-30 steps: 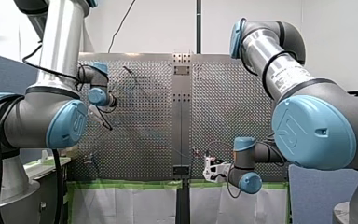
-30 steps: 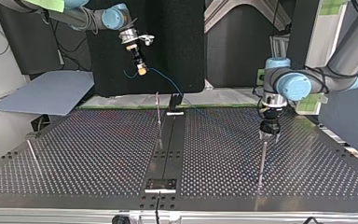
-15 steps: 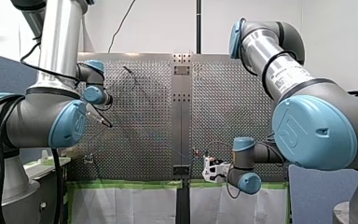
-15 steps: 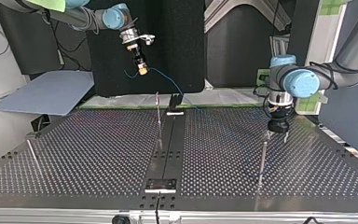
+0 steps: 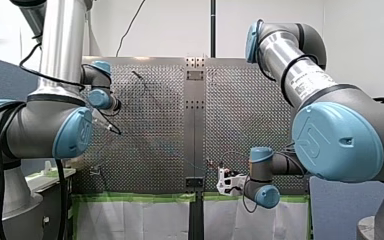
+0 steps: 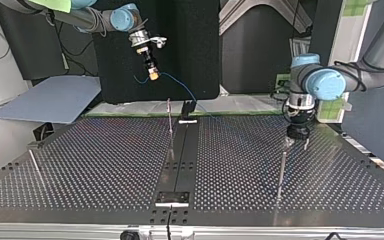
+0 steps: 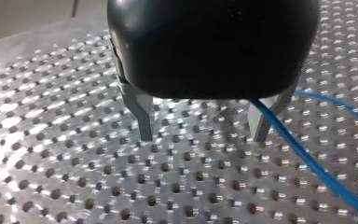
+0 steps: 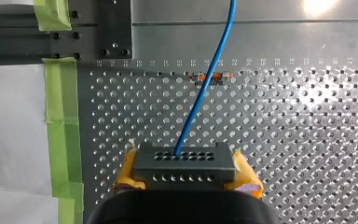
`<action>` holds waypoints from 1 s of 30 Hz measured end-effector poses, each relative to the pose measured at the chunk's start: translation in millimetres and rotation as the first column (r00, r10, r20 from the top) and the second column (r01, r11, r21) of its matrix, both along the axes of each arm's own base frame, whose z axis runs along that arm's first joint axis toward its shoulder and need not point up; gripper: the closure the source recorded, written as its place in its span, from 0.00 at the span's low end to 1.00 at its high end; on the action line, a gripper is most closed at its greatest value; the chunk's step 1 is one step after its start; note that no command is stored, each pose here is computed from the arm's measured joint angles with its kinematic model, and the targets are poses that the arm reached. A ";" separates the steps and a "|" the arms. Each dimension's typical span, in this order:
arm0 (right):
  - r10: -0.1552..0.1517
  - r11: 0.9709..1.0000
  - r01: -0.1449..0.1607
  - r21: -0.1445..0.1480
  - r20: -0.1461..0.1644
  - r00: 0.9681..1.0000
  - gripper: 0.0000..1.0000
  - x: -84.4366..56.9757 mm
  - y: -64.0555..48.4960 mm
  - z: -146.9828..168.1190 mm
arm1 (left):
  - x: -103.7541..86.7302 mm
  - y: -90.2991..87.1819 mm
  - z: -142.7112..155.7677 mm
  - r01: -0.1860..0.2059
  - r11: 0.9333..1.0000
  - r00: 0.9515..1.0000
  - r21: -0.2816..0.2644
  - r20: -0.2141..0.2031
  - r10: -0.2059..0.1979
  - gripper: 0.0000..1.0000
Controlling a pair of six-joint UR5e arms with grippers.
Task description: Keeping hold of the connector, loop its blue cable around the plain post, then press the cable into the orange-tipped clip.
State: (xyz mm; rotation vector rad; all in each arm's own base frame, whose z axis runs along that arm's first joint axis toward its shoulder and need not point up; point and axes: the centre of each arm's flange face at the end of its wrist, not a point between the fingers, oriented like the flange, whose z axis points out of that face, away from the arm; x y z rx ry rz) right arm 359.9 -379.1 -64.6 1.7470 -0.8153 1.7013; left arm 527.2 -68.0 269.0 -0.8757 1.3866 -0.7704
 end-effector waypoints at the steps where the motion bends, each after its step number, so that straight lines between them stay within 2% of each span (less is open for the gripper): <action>1: 0.001 1.000 -0.001 0.000 0.000 1.000 1.00 0.4 0.1 0.1 | -3.5 -1.6 -1.0 0.009 1.000 1.000 0.006 -0.004 -0.009 0.00; 5: 0.004 1.000 -0.004 0.000 0.000 1.000 1.00 1.4 1.1 0.0 | -15.5 -2.9 -0.1 0.027 1.000 1.000 0.016 -0.006 -0.027 0.00; 11: 0.006 1.000 -0.006 0.000 -0.001 1.000 1.00 2.1 2.1 -0.2 | -31.9 -2.9 13.3 0.038 0.999 0.999 0.020 0.020 -0.038 0.00; 18: 0.008 1.000 -0.008 -0.001 -0.002 1.000 1.00 2.9 2.9 -0.3 | -52.6 -10.8 22.0 0.094 0.996 0.994 0.004 0.048 -0.094 0.00; 21: 0.009 1.000 -0.009 -0.001 -0.002 1.000 1.00 3.4 3.3 -0.3 | -58.1 -14.1 23.3 0.121 0.993 0.990 -0.014 0.069 -0.120 0.00; 25: 0.011 1.000 -0.011 -0.001 -0.002 1.000 1.00 3.7 3.7 -0.4 | -61.0 -20.2 31.4 0.169 0.985 0.980 -0.028 0.108 -0.165 0.00; 30: 0.011 1.000 -0.011 0.000 -0.002 1.000 1.00 3.8 4.0 -0.7 | -66.6 -28.8 42.6 0.220 0.975 0.967 -0.019 0.132 -0.216 0.00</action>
